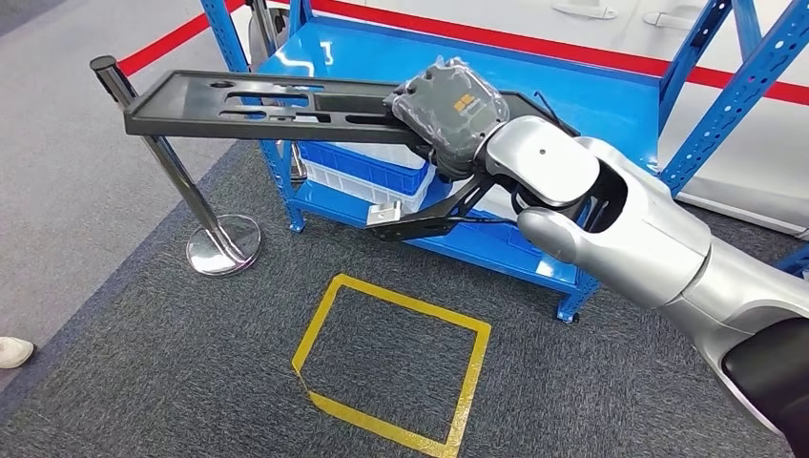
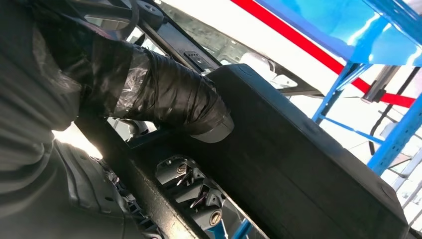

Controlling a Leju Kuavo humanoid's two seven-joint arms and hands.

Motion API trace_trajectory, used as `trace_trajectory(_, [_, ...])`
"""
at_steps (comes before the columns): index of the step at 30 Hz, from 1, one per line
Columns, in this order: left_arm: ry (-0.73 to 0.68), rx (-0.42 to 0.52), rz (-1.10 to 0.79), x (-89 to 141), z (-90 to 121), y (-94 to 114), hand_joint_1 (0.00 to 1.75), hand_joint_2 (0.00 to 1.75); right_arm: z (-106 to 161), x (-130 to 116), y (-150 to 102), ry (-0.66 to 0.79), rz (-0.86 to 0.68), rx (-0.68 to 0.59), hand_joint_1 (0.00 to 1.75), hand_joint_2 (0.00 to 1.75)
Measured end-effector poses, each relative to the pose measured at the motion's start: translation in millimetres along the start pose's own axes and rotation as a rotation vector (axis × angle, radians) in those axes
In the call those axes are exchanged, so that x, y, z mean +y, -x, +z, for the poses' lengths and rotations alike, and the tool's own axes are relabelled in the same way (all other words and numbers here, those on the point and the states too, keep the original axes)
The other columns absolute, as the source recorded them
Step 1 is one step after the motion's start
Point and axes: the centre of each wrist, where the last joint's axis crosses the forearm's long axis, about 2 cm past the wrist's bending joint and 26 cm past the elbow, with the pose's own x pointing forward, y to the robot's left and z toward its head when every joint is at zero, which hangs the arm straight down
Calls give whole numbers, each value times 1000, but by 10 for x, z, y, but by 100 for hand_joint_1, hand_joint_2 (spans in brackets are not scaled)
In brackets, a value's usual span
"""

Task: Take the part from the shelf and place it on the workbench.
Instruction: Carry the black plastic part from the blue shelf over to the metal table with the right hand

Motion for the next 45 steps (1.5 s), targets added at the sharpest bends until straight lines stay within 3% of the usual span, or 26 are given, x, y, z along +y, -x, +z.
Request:
trace_trajectory(27, [10,-5,-9,-17,-9,-23,0,175,-5,-60,49,9,64,7,175,175])
trace_trajectory(45, [5,-4,-11,0,-6,-15,0,175,24,35,23,-13,56,3,175,175])
